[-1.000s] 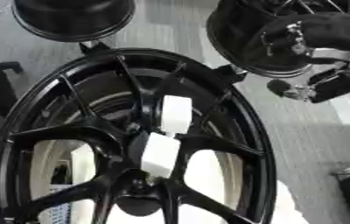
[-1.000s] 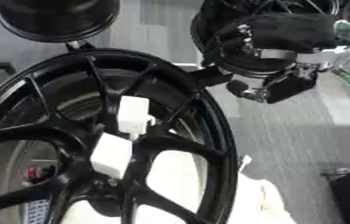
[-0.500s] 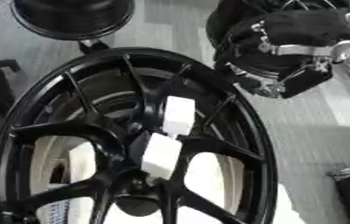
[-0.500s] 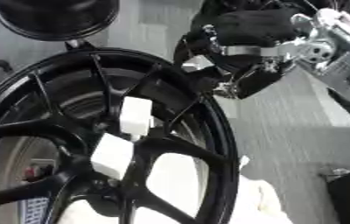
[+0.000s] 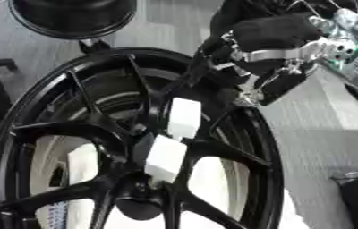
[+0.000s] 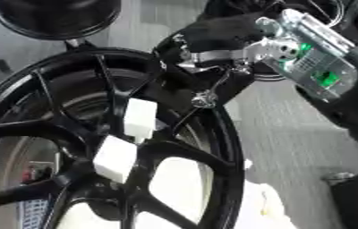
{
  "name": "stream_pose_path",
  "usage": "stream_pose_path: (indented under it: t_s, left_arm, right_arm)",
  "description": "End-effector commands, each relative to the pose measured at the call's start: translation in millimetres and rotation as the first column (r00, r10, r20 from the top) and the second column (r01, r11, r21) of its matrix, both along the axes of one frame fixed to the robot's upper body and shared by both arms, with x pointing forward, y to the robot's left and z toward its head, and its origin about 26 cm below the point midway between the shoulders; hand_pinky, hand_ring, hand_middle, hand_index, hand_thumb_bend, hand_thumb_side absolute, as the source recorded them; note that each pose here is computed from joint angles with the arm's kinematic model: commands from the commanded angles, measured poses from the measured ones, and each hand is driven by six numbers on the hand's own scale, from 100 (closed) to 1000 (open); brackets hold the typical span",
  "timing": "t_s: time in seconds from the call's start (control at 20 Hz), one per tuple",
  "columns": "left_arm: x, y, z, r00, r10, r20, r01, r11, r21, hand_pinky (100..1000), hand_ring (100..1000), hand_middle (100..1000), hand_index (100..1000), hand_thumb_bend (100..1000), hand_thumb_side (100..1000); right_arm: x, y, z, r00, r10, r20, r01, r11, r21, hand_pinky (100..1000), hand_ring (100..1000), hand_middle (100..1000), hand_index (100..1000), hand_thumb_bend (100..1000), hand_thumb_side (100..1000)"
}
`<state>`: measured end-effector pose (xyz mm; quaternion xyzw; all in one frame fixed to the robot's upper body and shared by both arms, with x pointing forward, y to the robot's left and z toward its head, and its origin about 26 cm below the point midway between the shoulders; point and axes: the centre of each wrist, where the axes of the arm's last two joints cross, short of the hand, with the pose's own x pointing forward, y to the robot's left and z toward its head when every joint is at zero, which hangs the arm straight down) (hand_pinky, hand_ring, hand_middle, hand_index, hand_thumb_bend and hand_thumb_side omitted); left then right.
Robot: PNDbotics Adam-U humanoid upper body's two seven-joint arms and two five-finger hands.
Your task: Pull the pin out of the wheel hub.
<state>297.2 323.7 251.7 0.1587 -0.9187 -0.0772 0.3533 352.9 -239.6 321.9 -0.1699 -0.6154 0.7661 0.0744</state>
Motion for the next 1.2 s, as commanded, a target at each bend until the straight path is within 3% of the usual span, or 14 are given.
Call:
stream_pose_path:
  t_s: [0.05, 0.55, 1.2]
  left_arm:
    - [-3.4, 1, 9.3, 1.000, 0.002, 0.031, -0.002, 1.000, -0.001, 831, 745, 627, 858, 100, 597]
    - [-2.8, -1, 9.1, 1.000, -0.008, 0.024, 0.008, 1.000, 0.000, 836, 746, 627, 859, 100, 597]
    - [-2.2, -2, 9.8, 1.000, -0.011, 0.028, 0.012, 1.000, -0.011, 852, 747, 627, 860, 100, 604]
  right_arm:
    - [-2.2, -4, 12.8, 1.000, 0.011, 0.012, -0.011, 1.000, -0.015, 908, 872, 800, 846, 228, 100]
    - [-7.4, 6, 18.6, 0.997, 0.071, -0.009, -0.072, 0.995, -0.065, 916, 880, 814, 871, 391, 100]
    - [-4.4, 19, 22.5, 0.994, 0.105, 0.028, -0.104, 0.993, -0.046, 925, 894, 844, 880, 383, 100]
